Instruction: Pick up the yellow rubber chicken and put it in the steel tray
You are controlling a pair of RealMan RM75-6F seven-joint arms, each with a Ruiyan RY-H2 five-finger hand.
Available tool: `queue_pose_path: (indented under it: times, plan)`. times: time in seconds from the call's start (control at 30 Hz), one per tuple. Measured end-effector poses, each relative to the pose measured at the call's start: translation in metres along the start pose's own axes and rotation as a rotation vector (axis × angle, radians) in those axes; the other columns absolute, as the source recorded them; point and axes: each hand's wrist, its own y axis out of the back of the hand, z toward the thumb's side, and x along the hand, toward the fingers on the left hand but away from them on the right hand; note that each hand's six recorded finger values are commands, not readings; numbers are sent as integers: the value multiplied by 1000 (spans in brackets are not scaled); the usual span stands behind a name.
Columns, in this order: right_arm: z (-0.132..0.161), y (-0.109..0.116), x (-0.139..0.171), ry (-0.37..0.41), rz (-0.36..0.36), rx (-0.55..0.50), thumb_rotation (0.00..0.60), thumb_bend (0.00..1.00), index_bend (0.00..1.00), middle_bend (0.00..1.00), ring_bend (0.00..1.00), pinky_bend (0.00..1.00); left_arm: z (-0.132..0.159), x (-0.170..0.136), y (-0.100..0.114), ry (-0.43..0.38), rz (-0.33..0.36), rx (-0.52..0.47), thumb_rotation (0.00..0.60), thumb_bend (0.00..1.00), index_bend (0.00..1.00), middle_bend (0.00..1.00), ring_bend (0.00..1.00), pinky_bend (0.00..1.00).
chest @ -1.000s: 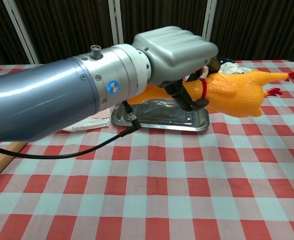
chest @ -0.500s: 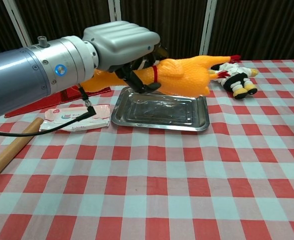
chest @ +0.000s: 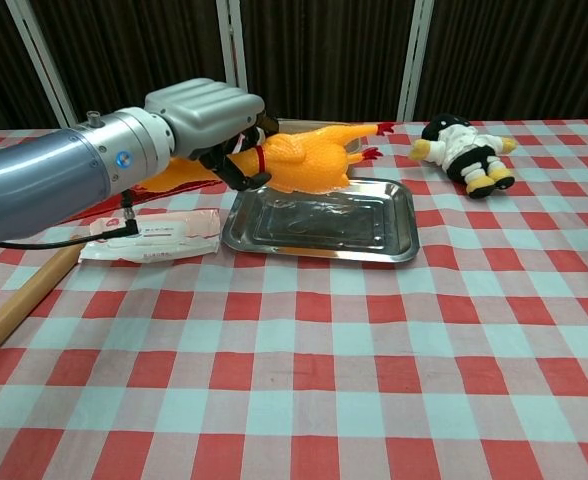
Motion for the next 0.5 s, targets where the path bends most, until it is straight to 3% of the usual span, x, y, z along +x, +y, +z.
queue_pose_path:
  times: [0.23, 0.3, 0.37, 0.43, 0.5]
  plan:
    - [-3, 1, 1, -9, -3, -1, 600, 80, 0, 0, 0, 126, 10, 17, -17, 35, -9, -79, 600, 470, 410, 489, 435, 445]
    - [-4, 1, 1, -12, -3, -4, 600, 80, 0, 0, 0, 126, 15, 20, -20, 35, -11, -91, 600, 401, 339, 420, 372, 395]
    - [-6, 1, 1, -16, -6, -7, 600, 80, 0, 0, 0, 126, 19, 23, -22, 34, -17, -99, 600, 305, 200, 273, 238, 304]
    - [-7, 2, 2, -19, -12, -11, 600, 80, 0, 0, 0, 126, 22, 24, -23, 34, -24, -104, 600, 260, 100, 160, 134, 232]
    - [-9, 3, 3, -20, -18, -15, 600, 80, 0, 0, 0, 126, 23, 24, -24, 36, -33, -105, 600, 244, 59, 112, 91, 189]
